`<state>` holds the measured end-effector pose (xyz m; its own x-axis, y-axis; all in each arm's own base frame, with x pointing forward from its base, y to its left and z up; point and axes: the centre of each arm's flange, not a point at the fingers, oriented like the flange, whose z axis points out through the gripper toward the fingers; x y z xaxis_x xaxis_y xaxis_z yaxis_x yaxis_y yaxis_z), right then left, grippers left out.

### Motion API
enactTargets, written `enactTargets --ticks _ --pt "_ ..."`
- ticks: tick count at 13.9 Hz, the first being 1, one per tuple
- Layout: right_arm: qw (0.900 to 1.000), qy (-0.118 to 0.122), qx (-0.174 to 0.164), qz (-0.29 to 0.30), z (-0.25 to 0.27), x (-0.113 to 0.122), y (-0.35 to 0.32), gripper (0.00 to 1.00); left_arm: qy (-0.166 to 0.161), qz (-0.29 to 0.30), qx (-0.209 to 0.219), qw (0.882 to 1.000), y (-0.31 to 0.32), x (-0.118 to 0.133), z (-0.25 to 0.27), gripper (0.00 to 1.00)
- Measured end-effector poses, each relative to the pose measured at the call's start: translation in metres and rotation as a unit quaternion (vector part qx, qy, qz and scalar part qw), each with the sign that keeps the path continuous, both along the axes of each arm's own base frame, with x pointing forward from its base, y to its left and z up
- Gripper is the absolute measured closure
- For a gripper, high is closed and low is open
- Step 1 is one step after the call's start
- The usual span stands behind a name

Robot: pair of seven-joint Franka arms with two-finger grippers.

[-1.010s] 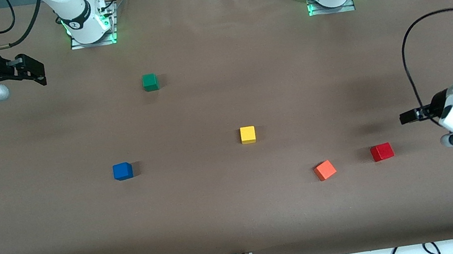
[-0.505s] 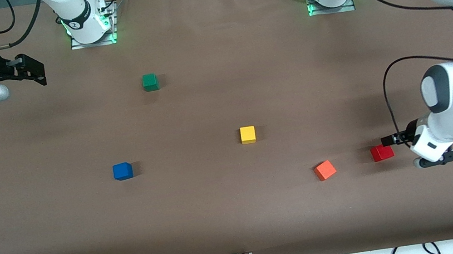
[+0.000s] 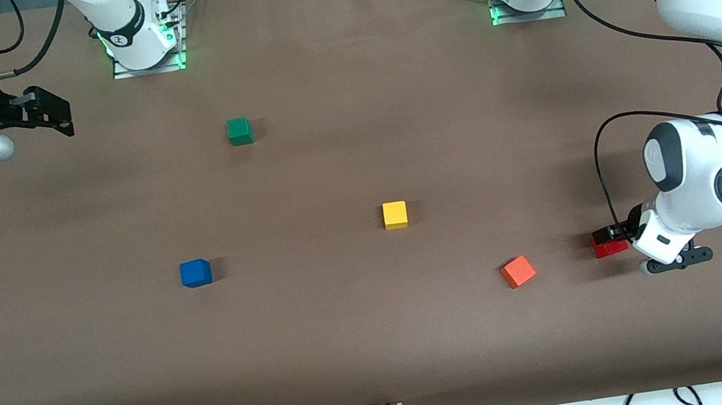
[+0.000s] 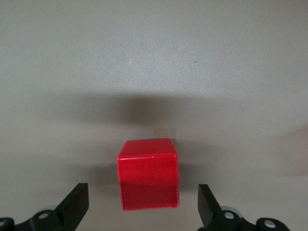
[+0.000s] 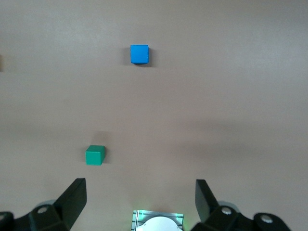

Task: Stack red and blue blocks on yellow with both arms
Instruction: 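Lower the left gripper over the red cube and close on it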

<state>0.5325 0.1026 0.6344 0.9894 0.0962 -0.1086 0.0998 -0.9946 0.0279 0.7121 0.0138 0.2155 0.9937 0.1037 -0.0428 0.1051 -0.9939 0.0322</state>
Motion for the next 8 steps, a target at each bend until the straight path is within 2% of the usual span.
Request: enactTargets --ticks 4,5,8 --pt "1.000 0.000 0.000 -0.001 0.000 0.000 0.000 0.00 -0.007 0.001 0.000 1.000 0.000 0.001 -0.014 0.00" --pt "1.000 0.000 0.000 -0.001 0.000 0.000 0.000 0.00 -0.007 0.001 0.000 1.000 0.000 0.001 -0.016 0.07" --pt "1.000 0.000 0.000 -0.004 -0.001 0.002 -0.003 0.00 -0.007 0.000 -0.001 1.000 -0.002 0.001 -0.017 0.38"
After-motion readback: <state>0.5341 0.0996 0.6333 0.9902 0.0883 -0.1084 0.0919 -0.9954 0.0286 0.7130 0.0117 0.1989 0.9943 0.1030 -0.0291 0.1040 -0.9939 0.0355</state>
